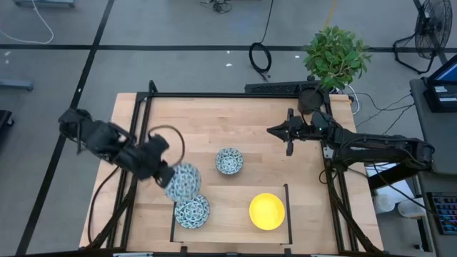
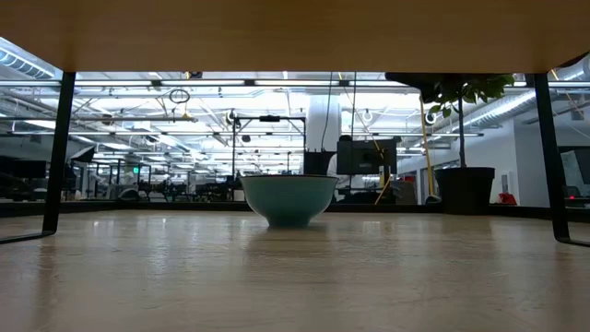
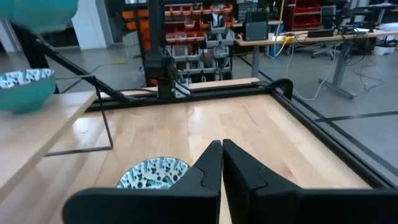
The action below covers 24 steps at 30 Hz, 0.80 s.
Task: Pick & Place Mini bowls
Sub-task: Stack the left white bowl on the white bowl on the shelf
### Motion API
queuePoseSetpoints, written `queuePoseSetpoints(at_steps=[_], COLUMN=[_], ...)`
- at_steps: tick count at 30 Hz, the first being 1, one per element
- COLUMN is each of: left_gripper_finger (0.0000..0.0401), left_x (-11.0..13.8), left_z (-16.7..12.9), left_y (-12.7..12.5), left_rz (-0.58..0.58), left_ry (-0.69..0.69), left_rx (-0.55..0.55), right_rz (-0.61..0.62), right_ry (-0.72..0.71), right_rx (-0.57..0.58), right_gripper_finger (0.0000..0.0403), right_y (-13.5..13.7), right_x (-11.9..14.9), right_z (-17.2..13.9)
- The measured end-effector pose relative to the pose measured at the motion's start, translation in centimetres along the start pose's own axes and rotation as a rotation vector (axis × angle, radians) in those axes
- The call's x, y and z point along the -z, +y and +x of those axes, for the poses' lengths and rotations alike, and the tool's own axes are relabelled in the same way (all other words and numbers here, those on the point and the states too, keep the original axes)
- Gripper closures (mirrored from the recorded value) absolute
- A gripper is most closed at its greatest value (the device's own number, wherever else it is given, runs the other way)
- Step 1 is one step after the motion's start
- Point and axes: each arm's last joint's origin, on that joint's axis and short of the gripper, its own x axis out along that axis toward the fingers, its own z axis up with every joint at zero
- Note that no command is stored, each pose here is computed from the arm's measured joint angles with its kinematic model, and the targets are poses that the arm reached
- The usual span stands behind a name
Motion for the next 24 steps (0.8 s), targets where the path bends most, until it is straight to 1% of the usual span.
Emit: queuePoseSetpoints(at_steps=[6,14,19,24], left_gripper_finger=[0.0394,0.0394,0.0391,0.0394], left_x=[2.2,3.6,3.8,3.7], left_z=[2.7,5.3,5.9,5.9], left_y=[-2.0,-3.3,-3.6,-3.6], left_rz=[0.067,0.108,0.114,0.154], left_ry=[0.069,0.12,0.134,0.106], left_rx=[-0.06,-0.123,-0.139,-0.14], right_rz=[0.005,0.001,0.006,0.006], right_ry=[-0.004,-0.019,-0.003,0.014], right_rx=[-0.001,-0.001,-0.001,0.0], right_gripper_finger=[0.0403,0.0403,0.0403,0.0403], right_y=[0.0,0.0,0.0,0.0], right_x=[-0.1,-0.2,-0.1,0.1], right_z=[-0.1,-0.1,-0.1,-0.1])
